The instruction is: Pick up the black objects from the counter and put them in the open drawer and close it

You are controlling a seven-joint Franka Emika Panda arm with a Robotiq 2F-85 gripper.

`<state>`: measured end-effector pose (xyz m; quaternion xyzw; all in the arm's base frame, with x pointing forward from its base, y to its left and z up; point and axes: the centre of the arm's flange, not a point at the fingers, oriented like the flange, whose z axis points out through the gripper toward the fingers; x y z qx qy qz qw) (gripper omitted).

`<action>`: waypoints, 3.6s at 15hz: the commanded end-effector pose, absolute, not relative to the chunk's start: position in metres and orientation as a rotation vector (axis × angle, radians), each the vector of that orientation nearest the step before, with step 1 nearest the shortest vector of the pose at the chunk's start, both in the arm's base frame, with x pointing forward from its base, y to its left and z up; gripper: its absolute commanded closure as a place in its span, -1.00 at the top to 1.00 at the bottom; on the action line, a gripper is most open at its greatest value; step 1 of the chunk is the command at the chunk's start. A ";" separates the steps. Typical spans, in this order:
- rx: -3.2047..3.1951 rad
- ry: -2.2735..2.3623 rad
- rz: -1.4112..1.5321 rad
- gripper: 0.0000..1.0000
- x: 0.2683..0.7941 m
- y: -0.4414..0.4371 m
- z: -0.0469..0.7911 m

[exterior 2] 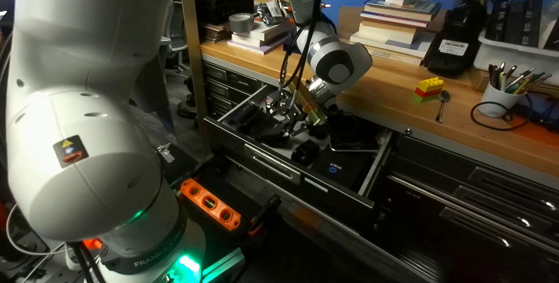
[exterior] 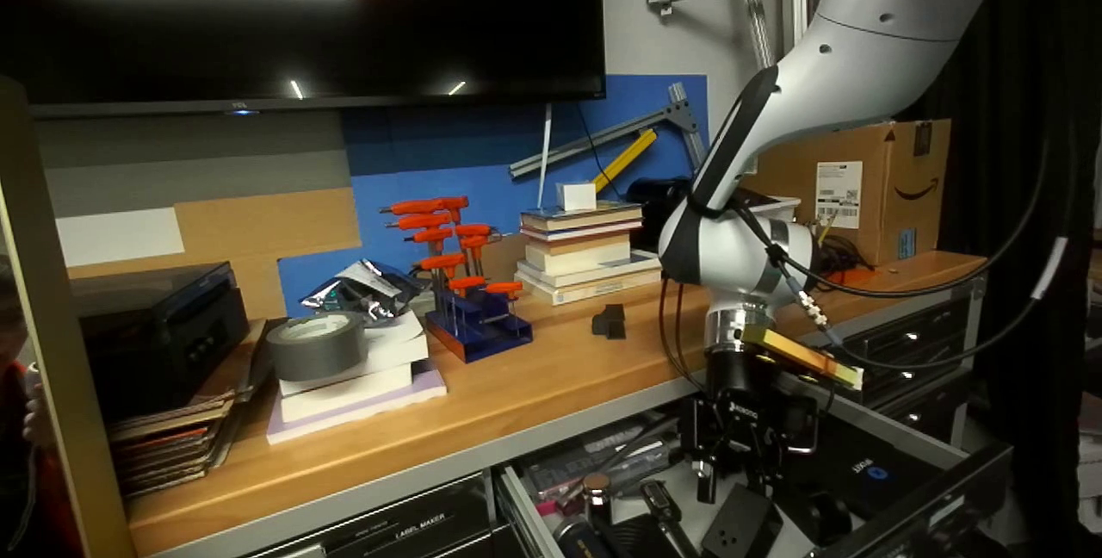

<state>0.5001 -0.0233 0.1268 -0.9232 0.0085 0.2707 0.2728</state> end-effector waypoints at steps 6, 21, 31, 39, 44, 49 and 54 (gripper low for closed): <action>-2.724 0.191 0.435 1.00 0.570 -0.092 0.177; -2.897 0.266 0.109 1.00 0.630 -0.067 0.348; -2.992 0.420 -0.168 1.00 0.652 0.022 0.338; -3.030 0.429 -0.213 1.00 0.675 0.046 0.307; -3.038 0.441 -0.237 1.00 0.699 0.047 0.293; -3.059 0.486 -0.282 1.00 0.726 0.042 0.284; -3.079 0.533 -0.318 1.00 0.740 0.032 0.277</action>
